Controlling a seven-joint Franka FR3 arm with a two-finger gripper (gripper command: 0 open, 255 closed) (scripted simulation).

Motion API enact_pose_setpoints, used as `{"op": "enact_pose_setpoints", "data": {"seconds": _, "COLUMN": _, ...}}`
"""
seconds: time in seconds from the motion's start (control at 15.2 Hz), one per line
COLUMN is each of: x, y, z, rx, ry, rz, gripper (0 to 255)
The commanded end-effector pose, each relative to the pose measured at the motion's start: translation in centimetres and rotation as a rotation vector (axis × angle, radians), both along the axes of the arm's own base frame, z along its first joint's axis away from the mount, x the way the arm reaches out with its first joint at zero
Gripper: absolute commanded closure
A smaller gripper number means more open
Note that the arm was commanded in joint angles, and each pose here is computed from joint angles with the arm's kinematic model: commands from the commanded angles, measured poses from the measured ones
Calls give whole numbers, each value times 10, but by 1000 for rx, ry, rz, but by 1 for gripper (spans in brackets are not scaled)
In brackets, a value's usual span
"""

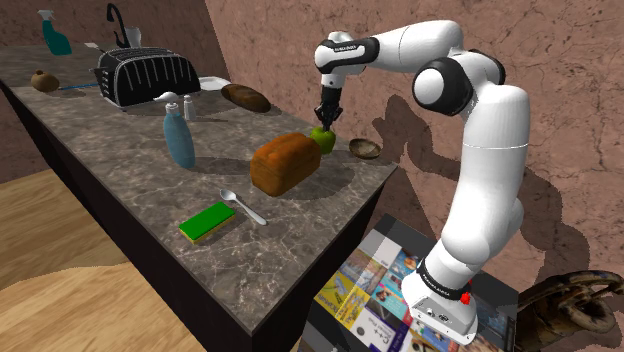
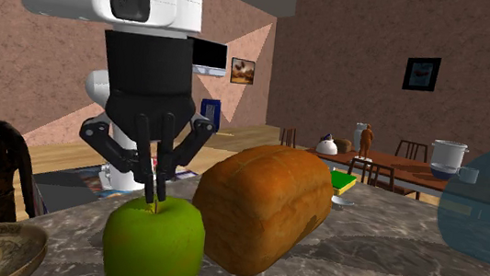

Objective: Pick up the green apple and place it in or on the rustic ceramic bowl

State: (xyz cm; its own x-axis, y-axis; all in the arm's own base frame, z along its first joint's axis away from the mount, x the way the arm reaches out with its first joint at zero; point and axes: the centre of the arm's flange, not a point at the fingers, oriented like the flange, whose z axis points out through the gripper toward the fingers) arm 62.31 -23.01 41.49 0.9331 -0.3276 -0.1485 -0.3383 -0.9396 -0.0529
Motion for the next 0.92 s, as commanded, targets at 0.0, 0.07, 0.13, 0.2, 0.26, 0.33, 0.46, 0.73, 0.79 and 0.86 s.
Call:
{"op": "enact_pose_setpoints", "data": {"seconds": 0.0, "x": 2, "y": 0, "z": 11, "rx": 0, "ry": 0, "rz": 0, "gripper": 255}}
{"op": "enact_pose_setpoints", "data": {"seconds": 0.07, "x": 2, "y": 0, "z": 16, "rx": 0, "ry": 0, "rz": 0, "gripper": 255}}
{"op": "enact_pose_setpoints", "data": {"seconds": 0.13, "x": 2, "y": 0, "z": 21, "rx": 0, "ry": 0, "rz": 0, "gripper": 255}}
{"op": "enact_pose_setpoints", "data": {"seconds": 0.2, "x": 2, "y": 0, "z": 27, "rx": 0, "ry": 0, "rz": 0, "gripper": 255}}
{"op": "enact_pose_setpoints", "data": {"seconds": 0.26, "x": 2, "y": 0, "z": 32, "rx": 0, "ry": 0, "rz": 0, "gripper": 255}}
{"op": "enact_pose_setpoints", "data": {"seconds": 0.33, "x": 2, "y": 0, "z": 37, "rx": 0, "ry": 0, "rz": 0, "gripper": 255}}
{"op": "enact_pose_setpoints", "data": {"seconds": 0.46, "x": 2, "y": 0, "z": 48, "rx": 0, "ry": 0, "rz": 0, "gripper": 255}}
{"op": "enact_pose_setpoints", "data": {"seconds": 0.73, "x": 2, "y": 0, "z": 69, "rx": 0, "ry": 0, "rz": 0, "gripper": 255}}
{"op": "enact_pose_setpoints", "data": {"seconds": 0.79, "x": 2, "y": 0, "z": 74, "rx": 0, "ry": 0, "rz": 0, "gripper": 255}}
{"op": "enact_pose_setpoints", "data": {"seconds": 0.86, "x": 2, "y": 0, "z": 79, "rx": 0, "ry": 0, "rz": 0, "gripper": 255}}
